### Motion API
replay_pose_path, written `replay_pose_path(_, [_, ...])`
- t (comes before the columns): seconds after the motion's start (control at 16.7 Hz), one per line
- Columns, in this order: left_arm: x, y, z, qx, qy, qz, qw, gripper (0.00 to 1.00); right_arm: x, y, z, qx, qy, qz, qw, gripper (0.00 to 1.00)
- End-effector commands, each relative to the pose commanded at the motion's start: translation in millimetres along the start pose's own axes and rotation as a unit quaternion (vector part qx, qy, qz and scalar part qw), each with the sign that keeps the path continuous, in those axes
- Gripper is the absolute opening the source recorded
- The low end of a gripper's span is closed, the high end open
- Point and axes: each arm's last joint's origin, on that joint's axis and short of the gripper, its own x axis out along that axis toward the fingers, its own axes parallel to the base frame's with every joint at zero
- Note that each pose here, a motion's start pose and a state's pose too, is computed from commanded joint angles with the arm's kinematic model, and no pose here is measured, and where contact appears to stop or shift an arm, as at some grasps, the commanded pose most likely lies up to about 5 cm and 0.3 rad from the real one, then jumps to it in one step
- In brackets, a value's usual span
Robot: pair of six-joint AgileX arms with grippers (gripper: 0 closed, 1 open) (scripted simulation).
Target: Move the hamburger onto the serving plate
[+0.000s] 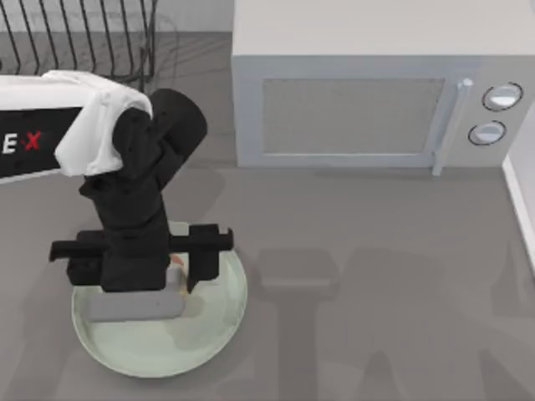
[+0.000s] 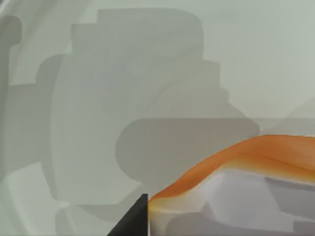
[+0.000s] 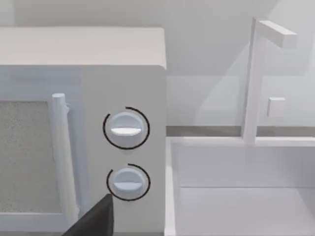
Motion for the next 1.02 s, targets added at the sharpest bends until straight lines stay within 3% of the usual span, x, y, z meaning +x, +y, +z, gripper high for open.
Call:
replay_pose_path(0.66, [0.0,0.0,0.0,0.0,0.0,0.0,1.0,0.98,0.0,0.0,0.0,0.0,0.0,0.0,1.0,1.0])
replay_pose_path(1.02, [0.0,0.0,0.0,0.0,0.0,0.0,1.0,1.0,0.0,0.0,0.0,0.0,0.0,0.0,1.0,1.0])
